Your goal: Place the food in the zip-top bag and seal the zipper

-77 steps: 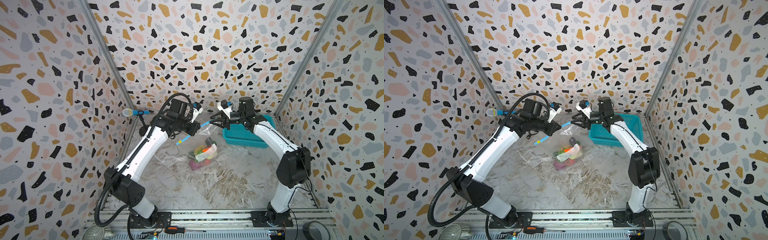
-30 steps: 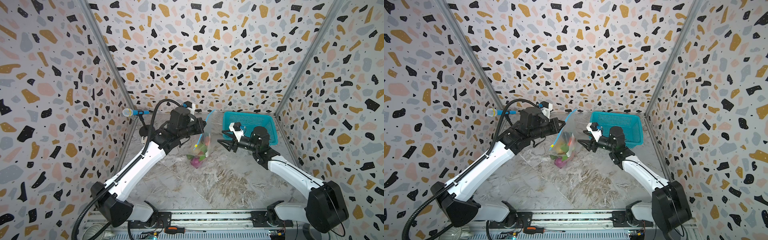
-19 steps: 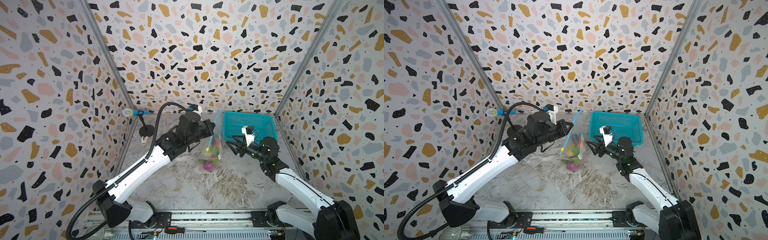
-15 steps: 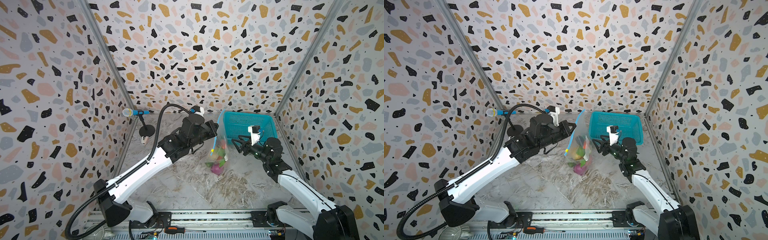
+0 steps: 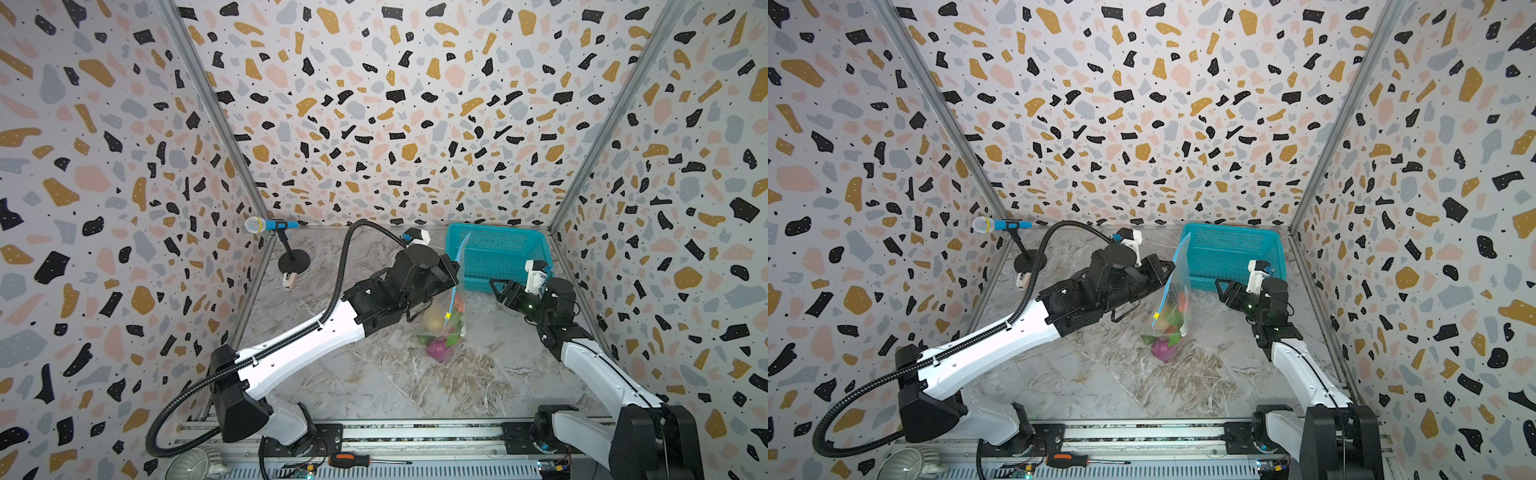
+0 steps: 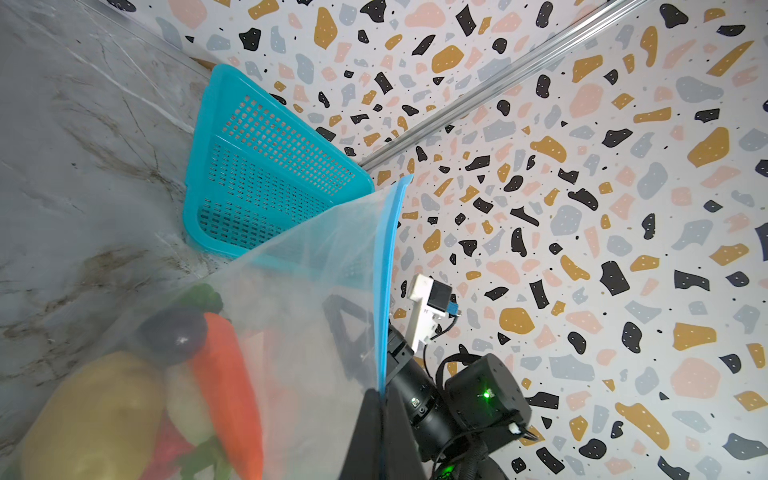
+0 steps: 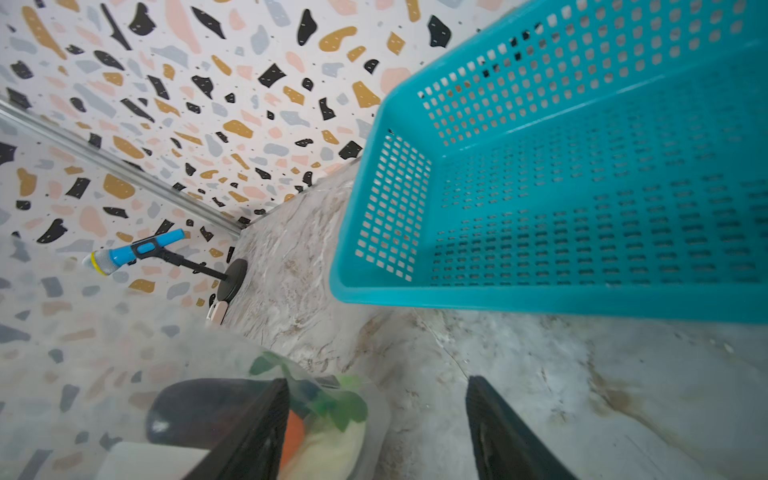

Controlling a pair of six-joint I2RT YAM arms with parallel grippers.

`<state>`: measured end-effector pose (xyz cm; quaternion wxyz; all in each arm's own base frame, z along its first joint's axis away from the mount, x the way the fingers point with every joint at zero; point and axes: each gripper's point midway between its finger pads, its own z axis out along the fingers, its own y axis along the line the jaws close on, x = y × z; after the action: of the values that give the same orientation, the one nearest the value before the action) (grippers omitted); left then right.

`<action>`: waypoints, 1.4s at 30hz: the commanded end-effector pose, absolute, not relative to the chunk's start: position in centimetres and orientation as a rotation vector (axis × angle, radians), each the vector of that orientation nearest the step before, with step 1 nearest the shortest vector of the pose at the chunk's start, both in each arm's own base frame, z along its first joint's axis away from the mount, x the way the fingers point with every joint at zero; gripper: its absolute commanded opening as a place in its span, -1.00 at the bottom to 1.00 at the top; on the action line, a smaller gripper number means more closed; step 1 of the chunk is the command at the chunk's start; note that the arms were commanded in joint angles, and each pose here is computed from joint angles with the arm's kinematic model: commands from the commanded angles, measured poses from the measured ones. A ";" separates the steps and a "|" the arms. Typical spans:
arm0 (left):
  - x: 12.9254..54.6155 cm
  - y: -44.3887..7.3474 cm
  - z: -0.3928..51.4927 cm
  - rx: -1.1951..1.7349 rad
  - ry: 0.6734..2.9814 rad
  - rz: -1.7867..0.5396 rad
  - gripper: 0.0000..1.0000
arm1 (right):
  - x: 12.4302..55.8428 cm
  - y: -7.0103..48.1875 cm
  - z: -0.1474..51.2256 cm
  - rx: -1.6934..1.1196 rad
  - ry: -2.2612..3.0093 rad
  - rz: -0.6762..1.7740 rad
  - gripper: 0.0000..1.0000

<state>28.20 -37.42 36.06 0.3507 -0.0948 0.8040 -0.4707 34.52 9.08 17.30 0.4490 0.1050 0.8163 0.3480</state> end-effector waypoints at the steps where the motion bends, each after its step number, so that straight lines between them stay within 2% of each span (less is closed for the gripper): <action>1: 28.3 -37.8 38.7 -0.263 1.970 -1.317 -1.00 | 35.3 9.3 17.1 0.315 2.001 0.930 0.49; 5: 28.3 -37.6 38.7 -0.250 1.965 -1.305 -1.00 | 36.9 9.5 15.5 0.317 2.027 0.947 0.64; 8: 28.4 -37.4 38.7 -0.240 1.958 -1.288 -1.00 | 38.1 9.4 15.0 0.314 2.023 0.928 0.66; 24: 29.2 -38.5 38.0 -0.169 1.971 -1.268 -1.00 | 43.7 7.5 13.8 0.314 2.030 0.783 0.65; 42: 30.0 -38.9 37.1 -0.154 1.989 -1.278 -1.00 | 47.8 6.7 14.1 0.332 1.994 0.754 0.61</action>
<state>29.60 -38.42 34.07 0.3530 -0.0674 0.8100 -0.4634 46.55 7.03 12.21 0.4437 0.1445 0.8273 0.3128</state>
